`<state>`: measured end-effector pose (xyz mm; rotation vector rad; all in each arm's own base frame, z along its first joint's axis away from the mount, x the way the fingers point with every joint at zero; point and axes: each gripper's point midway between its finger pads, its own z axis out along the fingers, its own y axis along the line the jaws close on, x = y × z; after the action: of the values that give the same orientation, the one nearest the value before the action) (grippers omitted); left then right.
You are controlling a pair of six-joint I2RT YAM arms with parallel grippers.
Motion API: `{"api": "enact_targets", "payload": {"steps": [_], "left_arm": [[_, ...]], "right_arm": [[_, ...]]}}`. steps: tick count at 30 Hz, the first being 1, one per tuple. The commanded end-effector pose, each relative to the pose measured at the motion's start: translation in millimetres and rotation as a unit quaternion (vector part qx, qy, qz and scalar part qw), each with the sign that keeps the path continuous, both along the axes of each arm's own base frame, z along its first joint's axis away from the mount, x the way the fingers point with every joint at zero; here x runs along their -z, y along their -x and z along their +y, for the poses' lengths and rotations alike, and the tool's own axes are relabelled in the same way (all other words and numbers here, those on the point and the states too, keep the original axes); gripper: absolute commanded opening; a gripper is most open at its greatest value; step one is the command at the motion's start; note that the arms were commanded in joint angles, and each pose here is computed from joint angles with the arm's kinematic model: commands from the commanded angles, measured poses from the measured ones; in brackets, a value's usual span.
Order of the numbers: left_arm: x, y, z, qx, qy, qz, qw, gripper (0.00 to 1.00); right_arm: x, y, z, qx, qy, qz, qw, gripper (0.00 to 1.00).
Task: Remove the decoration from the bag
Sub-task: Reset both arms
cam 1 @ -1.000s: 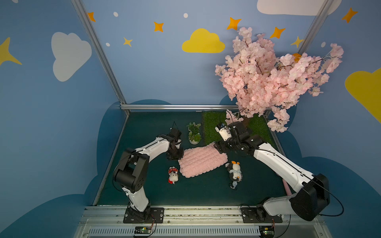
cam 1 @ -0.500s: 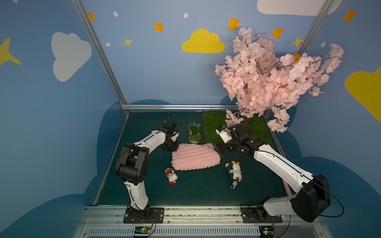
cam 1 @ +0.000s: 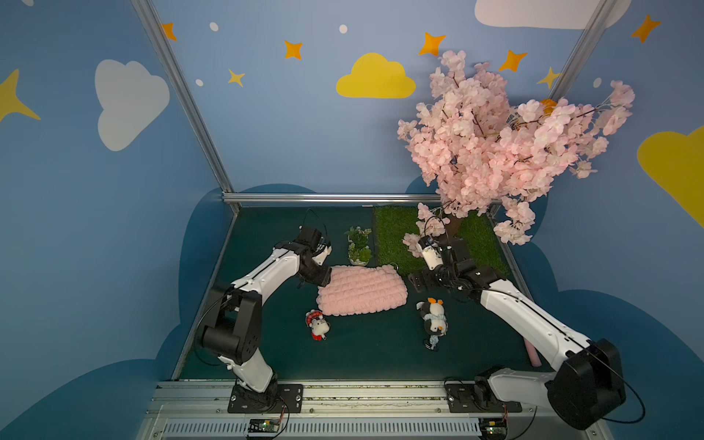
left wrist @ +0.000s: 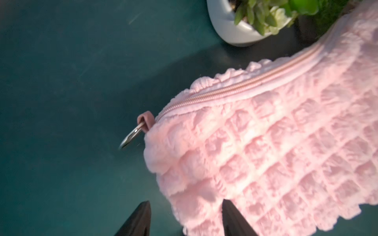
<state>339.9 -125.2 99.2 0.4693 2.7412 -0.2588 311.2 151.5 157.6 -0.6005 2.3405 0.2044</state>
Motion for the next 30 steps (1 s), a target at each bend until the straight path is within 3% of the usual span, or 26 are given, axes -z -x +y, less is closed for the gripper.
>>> {"api": "enact_targets", "payload": {"steps": [1, 2, 9, 14, 18, 22, 25, 30], "left_arm": [[-13, 5, 25, -0.056, -0.009, -0.041, 0.998, 0.93], [-16, 3, 34, -0.075, -0.002, -0.058, 0.995, 0.99], [-9, -11, 86, -0.163, -0.02, -0.187, 0.968, 1.0], [-8, -21, 127, -0.239, -0.069, -0.296, 0.922, 1.0], [-13, -28, 147, -0.277, -0.1, -0.358, 0.886, 1.0], [-12, -31, 147, -0.251, -0.127, -0.381, 0.881, 1.0], [-12, -37, 131, -0.212, -0.102, -0.404, 0.884, 1.0], [-11, -42, 127, -0.205, -0.11, -0.404, 0.884, 1.0]], "right_arm": [[-8, -11, -35, 0.07, -0.007, -0.052, 0.996, 0.98], [-6, -12, -46, 0.088, -0.01, -0.057, 0.994, 0.98], [16, -2, -125, 0.243, -0.007, -0.115, 0.963, 0.98], [23, -7, -176, 0.342, -0.003, -0.175, 0.923, 0.98], [30, -20, -193, 0.348, 0.0, -0.192, 0.918, 0.98], [28, -40, -196, 0.33, 0.006, -0.228, 0.916, 0.98], [38, -51, -196, 0.316, 0.025, -0.207, 0.926, 0.98], [41, -52, -194, 0.309, 0.017, -0.2, 0.93, 0.98]]}}
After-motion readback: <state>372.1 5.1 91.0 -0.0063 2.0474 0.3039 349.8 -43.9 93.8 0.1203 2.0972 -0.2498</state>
